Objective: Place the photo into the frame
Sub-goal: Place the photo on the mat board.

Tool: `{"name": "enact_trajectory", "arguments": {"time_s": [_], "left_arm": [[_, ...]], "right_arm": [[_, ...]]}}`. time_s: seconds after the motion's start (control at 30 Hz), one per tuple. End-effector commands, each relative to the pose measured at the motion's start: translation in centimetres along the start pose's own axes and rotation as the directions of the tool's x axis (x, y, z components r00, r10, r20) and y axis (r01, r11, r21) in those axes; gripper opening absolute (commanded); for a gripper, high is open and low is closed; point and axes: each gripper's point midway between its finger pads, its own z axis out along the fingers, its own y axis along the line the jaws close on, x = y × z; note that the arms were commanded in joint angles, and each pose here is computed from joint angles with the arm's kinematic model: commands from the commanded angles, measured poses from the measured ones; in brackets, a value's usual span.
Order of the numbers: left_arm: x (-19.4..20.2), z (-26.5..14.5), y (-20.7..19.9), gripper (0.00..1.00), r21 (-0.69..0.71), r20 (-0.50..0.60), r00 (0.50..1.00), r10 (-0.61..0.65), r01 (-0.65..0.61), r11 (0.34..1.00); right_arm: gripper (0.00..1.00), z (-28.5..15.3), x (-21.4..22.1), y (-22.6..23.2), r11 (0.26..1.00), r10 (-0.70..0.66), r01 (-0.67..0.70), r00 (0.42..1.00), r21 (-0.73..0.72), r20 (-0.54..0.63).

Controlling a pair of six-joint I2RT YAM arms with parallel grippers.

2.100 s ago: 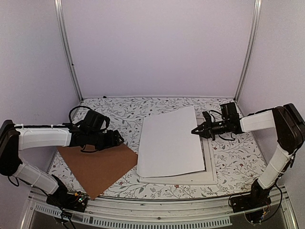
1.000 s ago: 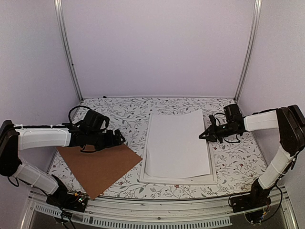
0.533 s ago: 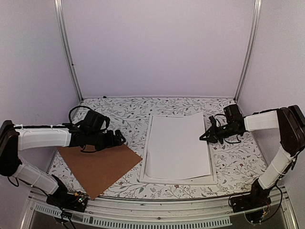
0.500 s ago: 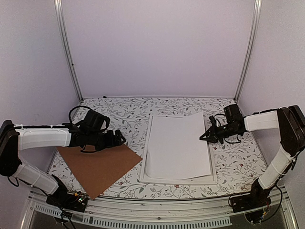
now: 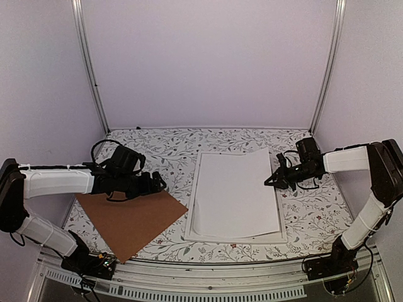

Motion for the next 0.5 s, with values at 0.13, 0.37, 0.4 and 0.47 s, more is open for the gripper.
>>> {"name": "enact_trajectory", "arguments": {"time_s": [0.13, 0.37, 0.4, 0.47], "left_arm": [[-0.23, -0.14, -0.93, 0.98, 0.010, 0.007, 1.000, 0.026, -0.027, 1.000], [-0.09, -0.05, -0.92, 0.98, 0.009, 0.003, 1.000, 0.029, -0.029, 1.000], [-0.05, -0.01, -0.87, 0.98, 0.006, 0.002, 1.000, 0.029, -0.029, 1.000], [0.06, 0.07, -0.86, 0.97, 0.005, -0.002, 1.000, 0.031, -0.031, 1.000]], "right_arm": [[0.00, -0.75, -0.97, 0.98, 0.999, -0.041, 0.042, 0.999, -0.010, 0.034], [0.00, -0.47, -1.15, 0.74, 0.999, -0.043, 0.043, 0.999, -0.002, 0.028], [0.00, -0.42, -1.24, 0.69, 0.999, -0.043, 0.043, 0.999, 0.001, 0.028], [0.00, -0.40, -1.37, 0.75, 0.999, -0.049, 0.049, 0.998, 0.002, 0.026]]}}
